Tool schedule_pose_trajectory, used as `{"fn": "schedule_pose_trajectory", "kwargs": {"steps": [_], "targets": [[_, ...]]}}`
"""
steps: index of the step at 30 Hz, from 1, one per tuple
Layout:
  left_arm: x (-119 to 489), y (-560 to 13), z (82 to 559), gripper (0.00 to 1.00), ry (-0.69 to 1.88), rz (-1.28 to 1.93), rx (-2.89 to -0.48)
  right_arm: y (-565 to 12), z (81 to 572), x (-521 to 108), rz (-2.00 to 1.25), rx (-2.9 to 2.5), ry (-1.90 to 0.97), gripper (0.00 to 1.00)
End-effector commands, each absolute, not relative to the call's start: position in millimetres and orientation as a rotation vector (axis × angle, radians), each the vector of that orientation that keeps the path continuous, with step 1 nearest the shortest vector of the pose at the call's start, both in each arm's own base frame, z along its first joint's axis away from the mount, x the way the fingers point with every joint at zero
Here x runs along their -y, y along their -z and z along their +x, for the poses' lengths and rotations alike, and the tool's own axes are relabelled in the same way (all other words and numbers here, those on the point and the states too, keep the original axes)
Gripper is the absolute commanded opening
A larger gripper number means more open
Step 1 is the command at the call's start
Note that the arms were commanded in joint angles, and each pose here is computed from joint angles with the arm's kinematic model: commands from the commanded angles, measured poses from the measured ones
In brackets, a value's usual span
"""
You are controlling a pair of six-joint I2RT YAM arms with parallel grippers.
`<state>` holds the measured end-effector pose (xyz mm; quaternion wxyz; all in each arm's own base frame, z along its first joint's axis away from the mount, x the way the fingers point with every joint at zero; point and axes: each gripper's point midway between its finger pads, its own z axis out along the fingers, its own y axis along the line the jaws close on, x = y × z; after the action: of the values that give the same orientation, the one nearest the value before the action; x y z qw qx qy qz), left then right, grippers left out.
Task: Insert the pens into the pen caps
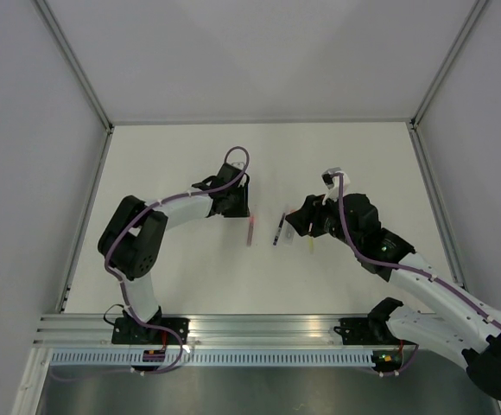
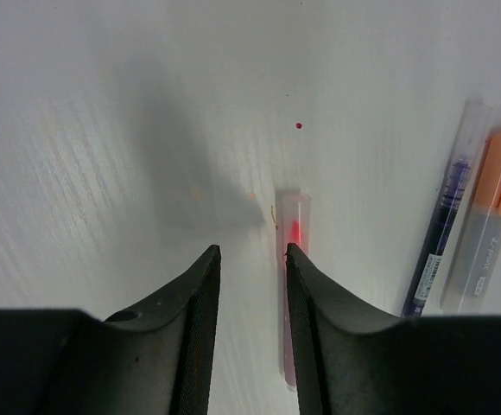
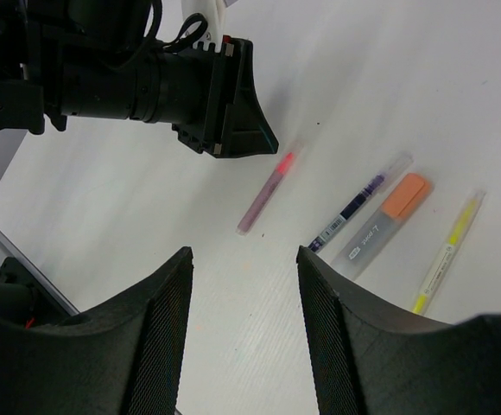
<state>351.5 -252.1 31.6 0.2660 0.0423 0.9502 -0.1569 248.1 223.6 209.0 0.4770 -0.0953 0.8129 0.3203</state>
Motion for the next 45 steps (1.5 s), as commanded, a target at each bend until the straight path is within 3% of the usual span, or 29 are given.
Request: {"fn": "schedule_pose_trajectory", "kwargs": {"steps": [1,3,6,7,8,12,19,26,45], "targets": [[254,-60,357,0.41,0.449,0.13,-2.496,-216,251,-226,-0.247,-1.962,-0.786,0.57],[259,-84,352,0.47,0.521,0.158,-2.455,-211,252,-227,-0.247,-1.971,-0.782,0.59],[272,-132,337,0.64,0.696,0.238,-2.339,-202,255,-229,-0.238,-2.001,-0.775,0.68],[276,-145,332,0.98,0.748,0.264,-2.298,-200,255,-229,-0.235,-2.008,-0.773,0.71],[281,-160,326,1.0,0.815,0.298,-2.25,-199,256,-229,-0.23,-2.012,-0.771,0.81],[277,-201,295,1.0,0.929,0.411,-2.084,-195,261,-226,-0.184,-2.011,-0.75,0.98],[245,-235,263,1.0,0.922,0.387,-1.808,-192,276,-205,-0.042,-2.001,-0.628,0.98],[225,-236,244,1.0,0.921,0.34,-1.685,-194,284,-182,0.085,-1.984,-0.519,0.98],[216,-232,243,1.0,0.871,0.329,-1.688,-199,282,-172,0.086,-1.939,-0.496,0.98]]}}
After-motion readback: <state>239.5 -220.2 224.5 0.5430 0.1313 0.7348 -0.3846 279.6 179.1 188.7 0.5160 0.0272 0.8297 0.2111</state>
